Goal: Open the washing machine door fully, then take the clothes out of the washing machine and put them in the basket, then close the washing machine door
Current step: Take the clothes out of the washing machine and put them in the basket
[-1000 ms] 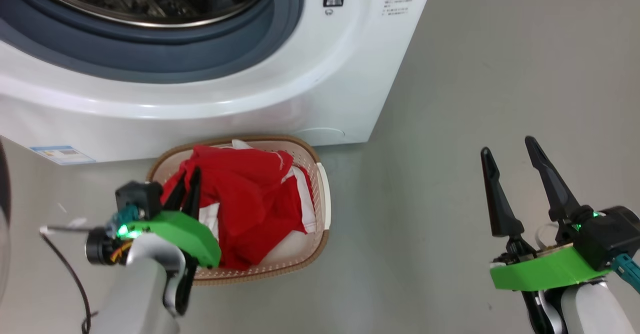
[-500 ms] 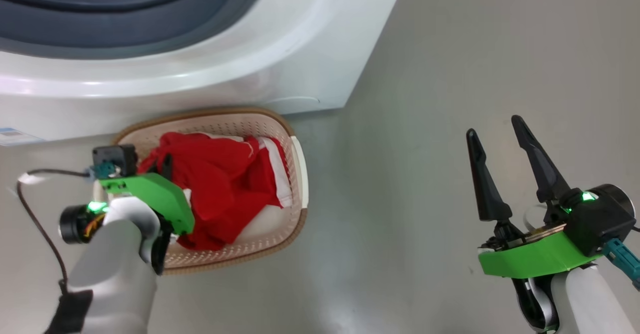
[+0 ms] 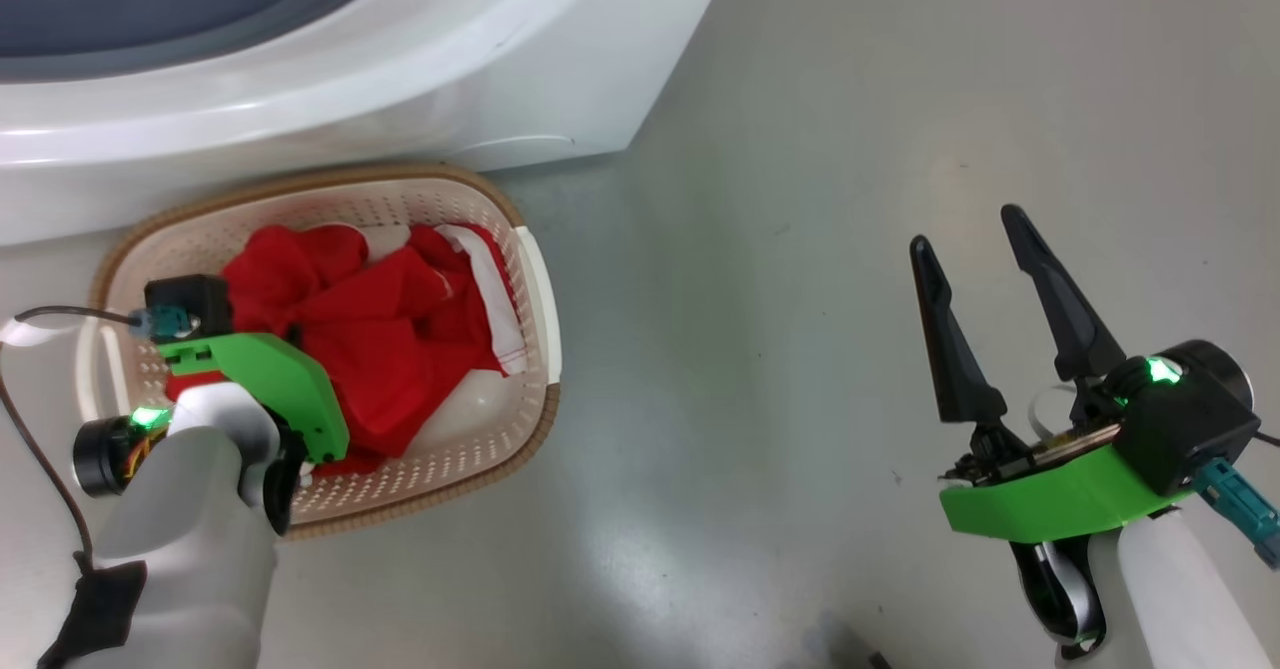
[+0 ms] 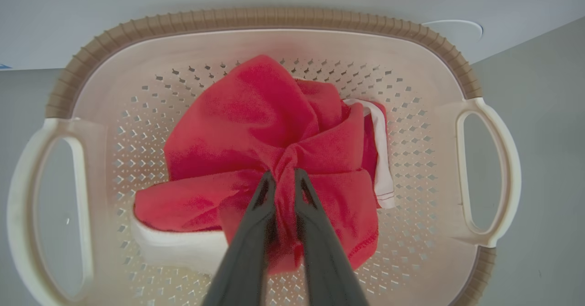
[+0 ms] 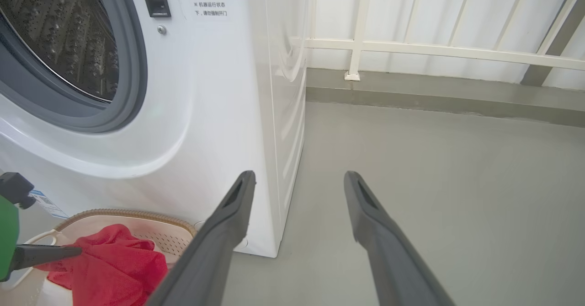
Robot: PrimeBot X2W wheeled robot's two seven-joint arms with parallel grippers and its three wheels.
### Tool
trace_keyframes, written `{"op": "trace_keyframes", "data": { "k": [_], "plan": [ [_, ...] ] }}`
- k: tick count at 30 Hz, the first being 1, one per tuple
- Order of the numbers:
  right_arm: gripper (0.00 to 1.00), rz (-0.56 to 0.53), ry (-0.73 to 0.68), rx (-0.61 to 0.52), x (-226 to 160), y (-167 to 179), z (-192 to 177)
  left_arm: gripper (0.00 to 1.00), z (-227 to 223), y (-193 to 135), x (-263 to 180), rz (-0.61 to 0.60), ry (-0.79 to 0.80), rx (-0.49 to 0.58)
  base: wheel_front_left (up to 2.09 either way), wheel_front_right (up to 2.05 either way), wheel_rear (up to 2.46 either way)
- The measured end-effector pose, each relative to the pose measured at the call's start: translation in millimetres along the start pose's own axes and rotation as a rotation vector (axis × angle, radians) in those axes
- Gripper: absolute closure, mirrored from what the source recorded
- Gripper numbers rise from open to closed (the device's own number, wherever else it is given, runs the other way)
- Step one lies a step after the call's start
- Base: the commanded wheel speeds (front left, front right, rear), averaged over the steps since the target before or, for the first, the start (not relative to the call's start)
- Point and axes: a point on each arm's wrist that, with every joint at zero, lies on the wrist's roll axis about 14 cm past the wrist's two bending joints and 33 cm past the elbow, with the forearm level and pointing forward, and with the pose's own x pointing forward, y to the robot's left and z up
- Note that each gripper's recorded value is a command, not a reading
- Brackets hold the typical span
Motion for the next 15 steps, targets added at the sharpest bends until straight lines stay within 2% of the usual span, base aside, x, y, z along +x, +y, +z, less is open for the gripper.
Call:
{"op": "trace_keyframes", "data": {
  "k": [1, 3, 4, 5, 15],
  "plan": [
    [0.00, -0.003, 0.000, -0.003, 1.0, -1.3, -0.2, 0.71, -2.8, -0.4, 2.1, -0.001, 0.009, 0.000, 0.00, 0.00, 0.00],
    [0.00, -0.007, -0.002, -0.006, 3.3, -3.3, -0.1, 0.20, -7.4, -2.6, 5.9, -0.006, 0.022, 0.002, 0.00, 0.00, 0.00],
    [0.00, -0.009, 0.000, -0.008, 3.5, -4.1, -0.8, 0.02, -9.3, -3.5, 7.4, -0.008, 0.028, 0.003, 0.00, 0.00, 0.00],
    [0.00, -0.012, 0.004, -0.007, 3.3, -5.1, -1.9, 0.00, -11.0, -4.1, 8.7, -0.010, 0.032, 0.004, 0.00, 0.00, 0.00],
    [0.00, -0.008, 0.003, 0.008, 4.2, -2.9, -2.6, 0.00, -4.0, -0.5, 5.4, -0.004, -0.013, 0.019, 0.00, 0.00, 0.00]
  ]
}}
